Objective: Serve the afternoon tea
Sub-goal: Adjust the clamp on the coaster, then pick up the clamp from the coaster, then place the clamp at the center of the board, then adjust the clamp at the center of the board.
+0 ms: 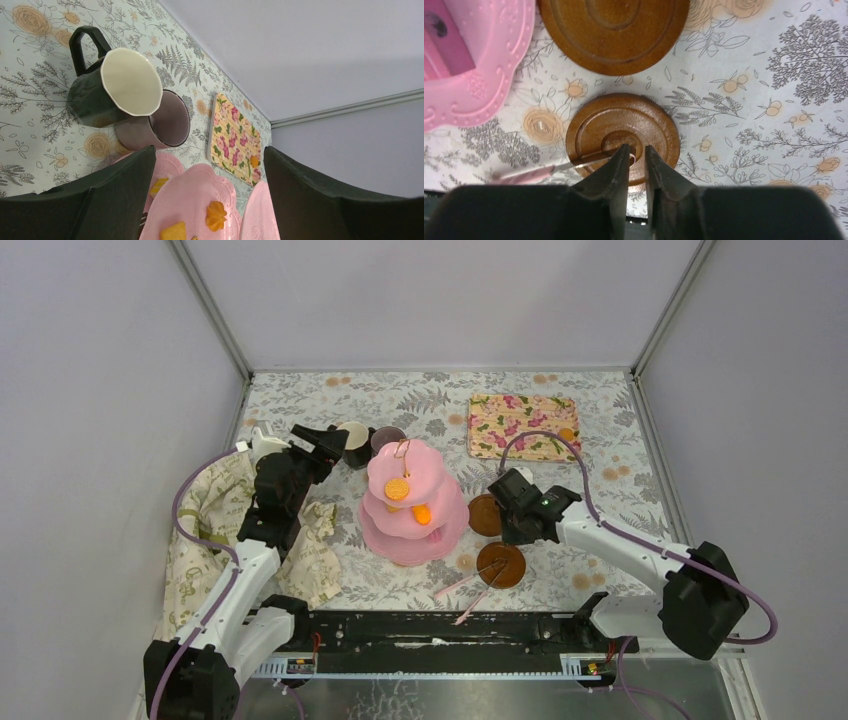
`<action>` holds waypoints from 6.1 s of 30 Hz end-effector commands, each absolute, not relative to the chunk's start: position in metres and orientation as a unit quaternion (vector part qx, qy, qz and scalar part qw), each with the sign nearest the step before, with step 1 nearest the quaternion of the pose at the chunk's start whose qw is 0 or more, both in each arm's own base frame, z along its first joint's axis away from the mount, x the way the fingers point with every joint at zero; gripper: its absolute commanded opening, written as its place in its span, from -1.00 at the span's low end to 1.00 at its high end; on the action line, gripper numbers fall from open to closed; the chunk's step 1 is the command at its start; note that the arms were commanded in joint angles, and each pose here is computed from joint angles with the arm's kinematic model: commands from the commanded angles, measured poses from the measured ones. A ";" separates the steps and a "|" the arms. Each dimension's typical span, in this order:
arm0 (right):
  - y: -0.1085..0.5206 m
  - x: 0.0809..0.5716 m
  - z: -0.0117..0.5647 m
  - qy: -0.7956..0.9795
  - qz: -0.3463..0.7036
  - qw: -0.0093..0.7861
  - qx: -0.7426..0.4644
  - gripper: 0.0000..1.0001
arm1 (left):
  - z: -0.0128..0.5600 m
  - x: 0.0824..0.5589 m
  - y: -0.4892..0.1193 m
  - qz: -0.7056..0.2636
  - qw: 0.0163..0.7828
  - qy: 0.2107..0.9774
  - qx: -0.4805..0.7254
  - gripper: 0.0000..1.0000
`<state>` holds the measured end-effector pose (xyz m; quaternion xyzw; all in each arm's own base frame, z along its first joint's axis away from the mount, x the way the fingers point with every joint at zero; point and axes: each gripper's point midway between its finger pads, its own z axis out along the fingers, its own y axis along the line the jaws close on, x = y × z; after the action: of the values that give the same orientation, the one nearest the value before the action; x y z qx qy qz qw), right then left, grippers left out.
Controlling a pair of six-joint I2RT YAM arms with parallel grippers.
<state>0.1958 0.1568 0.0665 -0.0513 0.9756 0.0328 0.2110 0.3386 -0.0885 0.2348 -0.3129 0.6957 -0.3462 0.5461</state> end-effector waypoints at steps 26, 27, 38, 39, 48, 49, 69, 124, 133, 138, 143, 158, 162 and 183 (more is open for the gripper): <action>0.168 0.150 0.054 0.979 0.052 0.146 -0.132 -0.13 | 0.232 0.338 -0.084 -0.341 0.553 0.692 -0.315 0.72; 0.168 0.150 0.052 0.979 0.051 0.145 -0.132 -0.14 | 0.232 0.337 -0.084 -0.342 0.554 0.691 -0.315 0.72; 0.171 0.156 0.037 0.981 0.040 0.141 -0.130 -0.14 | 0.231 0.336 -0.084 -0.341 0.553 0.692 -0.316 0.72; 0.171 0.156 0.035 0.981 0.038 0.141 -0.130 -0.14 | 0.230 0.337 -0.084 -0.340 0.553 0.692 -0.316 0.72; 0.167 0.158 0.025 0.982 0.024 0.135 -0.128 -0.14 | 0.228 0.337 -0.083 -0.339 0.552 0.693 -0.316 0.72; 0.167 0.159 0.024 0.982 0.024 0.135 -0.126 -0.15 | 0.228 0.337 -0.084 -0.339 0.552 0.694 -0.316 0.72; 0.175 0.167 0.037 0.982 0.061 0.150 -0.095 -1.00 | 0.225 0.338 -0.084 -0.339 0.549 0.696 -0.315 0.72; 0.016 0.298 0.052 0.665 -0.014 0.221 0.713 -1.00 | 0.247 0.327 -0.085 -0.350 0.560 0.687 -0.305 0.72; 0.012 0.302 0.050 0.679 0.016 0.265 0.685 0.11 | 0.243 0.328 -0.086 -0.350 0.556 0.690 -0.305 0.72; 0.012 0.320 0.076 0.747 0.017 0.313 0.586 0.30 | 0.243 0.328 -0.086 -0.352 0.556 0.688 -0.307 0.72; 0.007 0.332 0.107 0.814 -0.018 0.358 0.457 0.36 | 0.239 0.330 -0.088 -0.354 0.552 0.690 -0.308 0.72; 0.039 0.361 0.104 0.940 -0.019 0.333 0.076 0.40 | 0.241 0.330 -0.088 -0.356 0.553 0.689 -0.305 0.72; 0.052 0.366 0.091 0.947 0.003 0.318 0.043 0.37 | 0.241 0.330 -0.090 -0.359 0.551 0.690 -0.303 0.72; 0.070 0.362 0.041 0.966 -0.007 0.256 -0.024 0.27 | 0.230 0.331 -0.088 -0.353 0.546 0.694 -0.309 0.72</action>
<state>0.3442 0.0657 0.0328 -0.0106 0.9721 -0.0080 0.2343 0.3291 -0.0890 0.2216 -0.3144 0.7078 -0.3426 0.5319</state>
